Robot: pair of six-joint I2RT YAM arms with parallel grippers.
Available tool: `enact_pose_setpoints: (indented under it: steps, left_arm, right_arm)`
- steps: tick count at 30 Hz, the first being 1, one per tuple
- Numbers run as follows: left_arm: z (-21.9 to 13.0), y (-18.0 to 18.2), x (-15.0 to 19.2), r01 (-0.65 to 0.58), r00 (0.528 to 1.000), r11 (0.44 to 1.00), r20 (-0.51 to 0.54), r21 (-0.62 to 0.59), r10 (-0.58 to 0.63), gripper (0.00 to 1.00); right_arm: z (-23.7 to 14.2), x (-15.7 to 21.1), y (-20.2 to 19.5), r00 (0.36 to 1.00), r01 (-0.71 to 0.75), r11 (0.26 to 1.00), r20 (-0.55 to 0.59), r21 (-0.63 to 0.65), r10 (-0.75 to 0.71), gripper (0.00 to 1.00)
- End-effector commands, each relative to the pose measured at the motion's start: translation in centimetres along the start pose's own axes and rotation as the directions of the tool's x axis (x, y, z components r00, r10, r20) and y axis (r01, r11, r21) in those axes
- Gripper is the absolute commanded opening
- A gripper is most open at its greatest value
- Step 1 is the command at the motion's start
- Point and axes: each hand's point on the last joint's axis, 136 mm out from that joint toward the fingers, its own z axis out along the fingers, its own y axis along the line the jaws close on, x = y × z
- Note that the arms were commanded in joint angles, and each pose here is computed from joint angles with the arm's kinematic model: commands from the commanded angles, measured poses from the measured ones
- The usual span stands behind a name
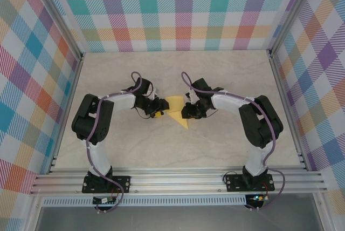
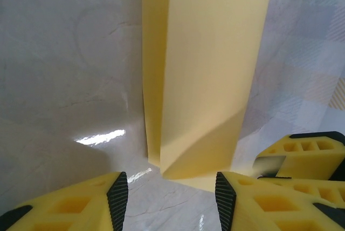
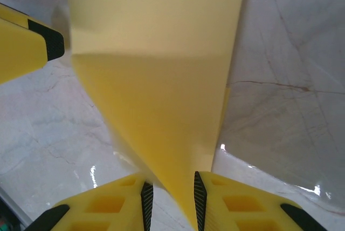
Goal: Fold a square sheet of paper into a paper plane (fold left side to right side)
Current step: Third fold the triangle at the center of the table.
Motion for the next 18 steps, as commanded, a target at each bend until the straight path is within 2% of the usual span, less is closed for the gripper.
enact_pose_setpoints:
  steps: [1,5,13,18]
  left_arm:
    - [0.7,-1.8,-0.1,-0.035,0.999,0.999,-0.007,0.028,0.035,0.49]
    - [1.4,-2.5,0.1,-0.042,0.999,0.998,-0.018,0.035,0.043,0.49]
    - [1.9,-3.2,-0.1,-0.052,0.998,0.998,-0.021,0.027,0.052,0.37]
    - [1.3,-3.7,-0.2,-0.06,0.998,0.998,-0.012,0.023,0.061,0.3]
  right_arm:
    - [0.0,-0.3,-0.8,1.0,-0.016,0.999,0.0,0.029,0.016,0.28]
    - [0.1,-0.3,-0.7,1.0,-0.016,1.0,-0.002,0.023,0.016,0.28]
    - [0.0,-0.3,-1.1,1.0,-0.012,0.999,0.004,0.045,0.011,0.29]
    - [-2.0,-0.9,-1.1,0.996,0.032,0.995,0.077,0.09,-0.039,0.35]
